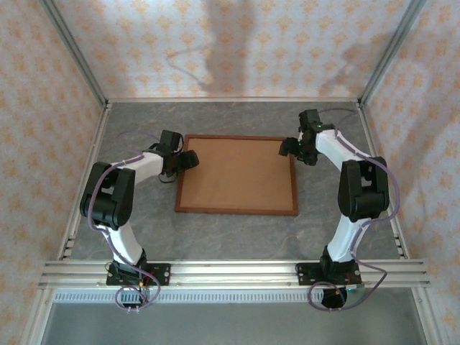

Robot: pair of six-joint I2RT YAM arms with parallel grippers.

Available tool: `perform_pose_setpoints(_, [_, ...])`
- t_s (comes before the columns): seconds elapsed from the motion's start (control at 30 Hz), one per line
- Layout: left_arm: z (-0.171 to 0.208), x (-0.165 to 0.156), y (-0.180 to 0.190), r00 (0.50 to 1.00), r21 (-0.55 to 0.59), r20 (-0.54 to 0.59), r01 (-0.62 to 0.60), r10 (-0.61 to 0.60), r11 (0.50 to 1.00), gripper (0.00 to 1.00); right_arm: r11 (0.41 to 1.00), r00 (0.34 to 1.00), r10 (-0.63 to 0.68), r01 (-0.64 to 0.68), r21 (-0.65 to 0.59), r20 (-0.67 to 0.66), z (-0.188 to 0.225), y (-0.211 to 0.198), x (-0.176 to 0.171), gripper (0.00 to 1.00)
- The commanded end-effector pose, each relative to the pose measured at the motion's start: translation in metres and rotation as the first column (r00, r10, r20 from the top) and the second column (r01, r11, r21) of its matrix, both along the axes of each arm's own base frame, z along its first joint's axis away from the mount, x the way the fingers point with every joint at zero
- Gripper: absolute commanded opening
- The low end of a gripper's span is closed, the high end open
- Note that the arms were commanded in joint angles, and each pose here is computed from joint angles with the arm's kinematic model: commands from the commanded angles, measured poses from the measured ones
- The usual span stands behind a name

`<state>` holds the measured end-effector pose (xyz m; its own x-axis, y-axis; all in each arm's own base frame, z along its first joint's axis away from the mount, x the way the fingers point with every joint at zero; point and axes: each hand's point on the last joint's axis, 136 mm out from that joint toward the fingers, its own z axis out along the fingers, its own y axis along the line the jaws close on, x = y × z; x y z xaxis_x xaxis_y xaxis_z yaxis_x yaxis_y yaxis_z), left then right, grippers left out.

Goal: Put the photo into the frame

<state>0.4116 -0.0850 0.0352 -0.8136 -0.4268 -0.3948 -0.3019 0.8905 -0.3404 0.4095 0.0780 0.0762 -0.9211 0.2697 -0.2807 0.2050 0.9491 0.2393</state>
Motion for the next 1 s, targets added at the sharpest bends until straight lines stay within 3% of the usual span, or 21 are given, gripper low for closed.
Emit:
perform_pose_setpoints(0.0, [0.009,-0.006,0.021,1.0,0.109,-0.007,0.006,-0.005,0.994,0.77,0.998,0.996,-0.051,0.053,-0.03,0.068,0.007,-0.009,0.002,0.82])
perform_pose_setpoints(0.23, [0.008,-0.028,0.031,1.0,0.087,-0.022,0.012,-0.01,0.996,0.68,1.0,0.999,-0.021,0.021,0.012,0.047,0.005,-0.001,-0.009,0.72])
perform_pose_setpoints(0.3, [0.004,-0.025,0.026,0.999,0.071,-0.032,0.03,-0.027,0.997,0.65,0.999,0.998,-0.038,0.039,-0.031,0.043,0.003,-0.012,-0.005,0.71])
perform_pose_setpoints(0.4, [-0.003,-0.014,0.018,0.997,0.062,-0.046,0.066,-0.063,0.996,0.61,0.998,0.997,-0.06,0.06,0.007,0.045,0.002,-0.012,0.006,0.7])
perform_pose_setpoints(0.6, [-0.011,-0.003,0.017,0.991,0.155,-0.09,0.11,-0.097,0.982,0.56,0.998,0.998,-0.058,0.057,0.025,0.035,-0.002,-0.008,0.013,0.68])
perform_pose_setpoints(0.77, [-0.016,-0.004,0.02,0.987,0.192,-0.117,0.13,-0.109,0.973,0.41,0.998,0.998,-0.06,0.06,0.005,0.03,-0.002,-0.012,0.017,0.65])
perform_pose_setpoints(0.97, [-0.022,-0.024,0.016,0.979,0.152,-0.155,0.155,-0.131,0.976,0.17,0.996,0.997,-0.069,0.07,-0.048,0.029,0.008,-0.03,0.022,0.65])
